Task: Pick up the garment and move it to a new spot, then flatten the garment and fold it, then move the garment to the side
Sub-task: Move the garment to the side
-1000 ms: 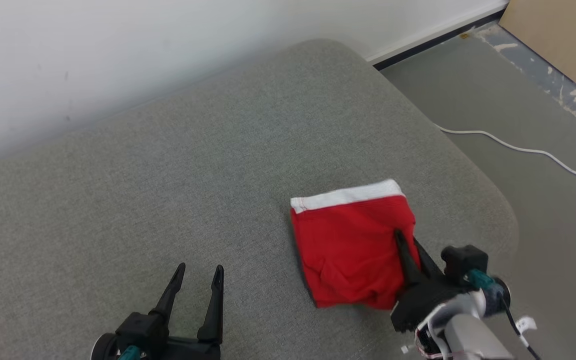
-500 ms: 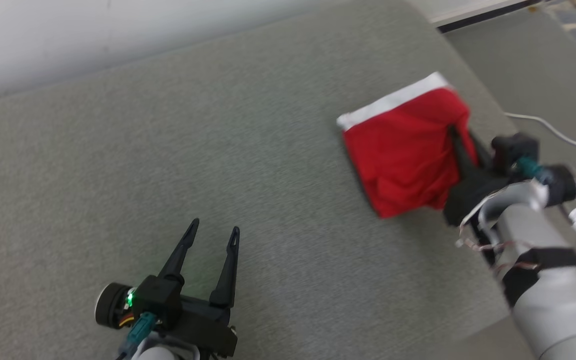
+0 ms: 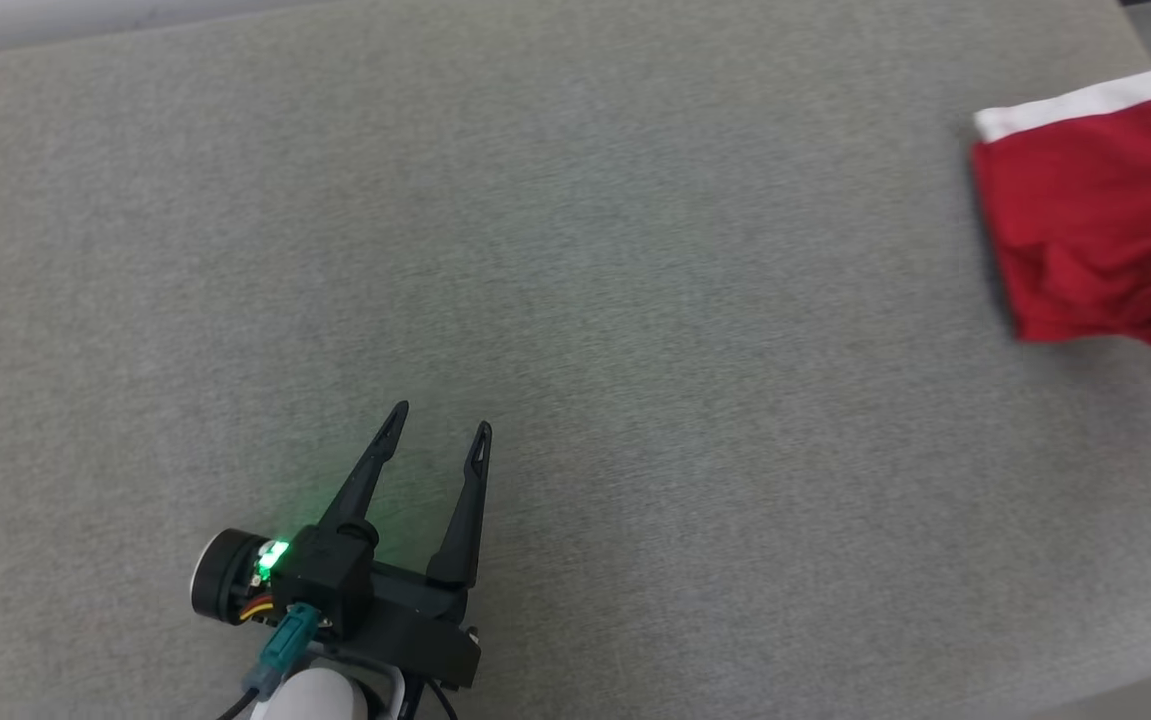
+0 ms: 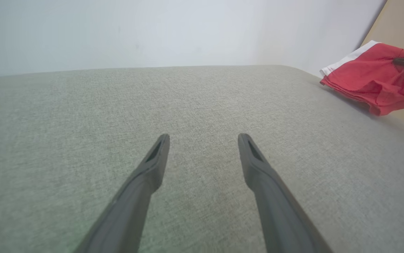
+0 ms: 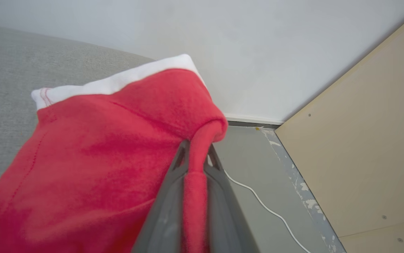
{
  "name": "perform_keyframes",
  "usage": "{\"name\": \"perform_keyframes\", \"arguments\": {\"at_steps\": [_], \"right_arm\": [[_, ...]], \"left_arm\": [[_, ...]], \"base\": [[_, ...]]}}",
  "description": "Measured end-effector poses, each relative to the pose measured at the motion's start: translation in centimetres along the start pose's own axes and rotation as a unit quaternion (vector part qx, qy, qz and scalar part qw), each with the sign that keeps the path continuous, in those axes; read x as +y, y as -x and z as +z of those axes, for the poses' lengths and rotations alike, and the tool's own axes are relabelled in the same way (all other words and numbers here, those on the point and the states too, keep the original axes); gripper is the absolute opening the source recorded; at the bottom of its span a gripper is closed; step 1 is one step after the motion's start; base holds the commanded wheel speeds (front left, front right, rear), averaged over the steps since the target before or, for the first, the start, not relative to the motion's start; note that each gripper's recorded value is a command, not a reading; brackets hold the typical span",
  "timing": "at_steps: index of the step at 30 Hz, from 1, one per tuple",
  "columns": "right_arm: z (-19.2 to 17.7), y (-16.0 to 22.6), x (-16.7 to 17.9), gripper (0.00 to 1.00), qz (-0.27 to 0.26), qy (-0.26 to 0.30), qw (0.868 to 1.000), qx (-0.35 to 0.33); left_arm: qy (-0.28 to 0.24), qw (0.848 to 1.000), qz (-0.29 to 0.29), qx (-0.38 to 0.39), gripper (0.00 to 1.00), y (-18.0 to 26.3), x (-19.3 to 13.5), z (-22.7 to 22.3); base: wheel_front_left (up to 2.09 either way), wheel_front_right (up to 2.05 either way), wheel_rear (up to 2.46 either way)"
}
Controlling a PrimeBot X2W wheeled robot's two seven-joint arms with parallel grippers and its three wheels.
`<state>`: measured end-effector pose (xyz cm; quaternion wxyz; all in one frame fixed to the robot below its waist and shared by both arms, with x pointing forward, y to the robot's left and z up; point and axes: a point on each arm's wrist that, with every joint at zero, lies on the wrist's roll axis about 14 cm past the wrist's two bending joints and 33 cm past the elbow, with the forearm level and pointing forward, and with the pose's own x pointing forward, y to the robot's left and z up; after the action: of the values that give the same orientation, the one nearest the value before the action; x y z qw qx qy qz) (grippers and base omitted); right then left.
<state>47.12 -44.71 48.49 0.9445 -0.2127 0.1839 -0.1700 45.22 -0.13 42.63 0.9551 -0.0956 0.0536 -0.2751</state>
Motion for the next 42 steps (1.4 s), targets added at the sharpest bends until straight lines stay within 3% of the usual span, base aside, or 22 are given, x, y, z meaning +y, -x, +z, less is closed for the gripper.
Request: {"name": "perform_keyframes", "arguments": {"at_steps": [5,7,13,18,23,28,33,42], "right_arm": [[-0.5,-1.3,-1.3,0.0,-0.02,0.008,1.0,0.016],[-1.1,-1.5,-1.7,1.0,-0.028,0.005,0.999,0.034],[-2.1,-1.0,-3.9,1.0,-0.064,-0.006,0.997,0.051],[-0.6,-0.2,-4.7,1.0,-0.083,-0.011,0.996,0.006],[2.2,-0.4,-0.1,1.0,-0.042,-0.034,0.998,-0.044],[6.8,0.7,5.2,1.0,0.01,-0.062,0.99,-0.123],[7.8,3.5,10.5,1.0,0.065,-0.124,0.977,-0.158],[5.7,8.6,17.4,1.0,0.149,-0.165,0.964,-0.145]], "left_arm": [[-0.006,1.0,0.025,0.008,1.0,0.8,1.9,-0.6],[-0.008,0.999,0.035,0.011,1.0,1.1,2.5,-0.7],[-0.011,0.999,0.047,0.013,1.0,1.5,3.3,-0.8],[-0.01,0.999,0.051,0.003,1.0,1.9,3.2,0.2],[-0.012,0.998,0.065,-0.005,1.0,2.6,3.7,1.0],[-0.014,0.996,0.086,-0.012,1.0,3.7,4.3,1.8],[-0.012,0.993,0.112,-0.018,1.0,5.3,5.0,2.5],[-0.023,0.984,0.172,-0.024,1.0,9.3,7.3,3.6]], "base": [[0.0,0.0,0.0],[0.0,0.0,0.0],[0.0,0.0,0.0],[0.0,0.0,0.0],[0.0,0.0,0.0],[0.0,0.0,0.0],[0.0,0.0,0.0],[0.0,0.0,0.0]]}}
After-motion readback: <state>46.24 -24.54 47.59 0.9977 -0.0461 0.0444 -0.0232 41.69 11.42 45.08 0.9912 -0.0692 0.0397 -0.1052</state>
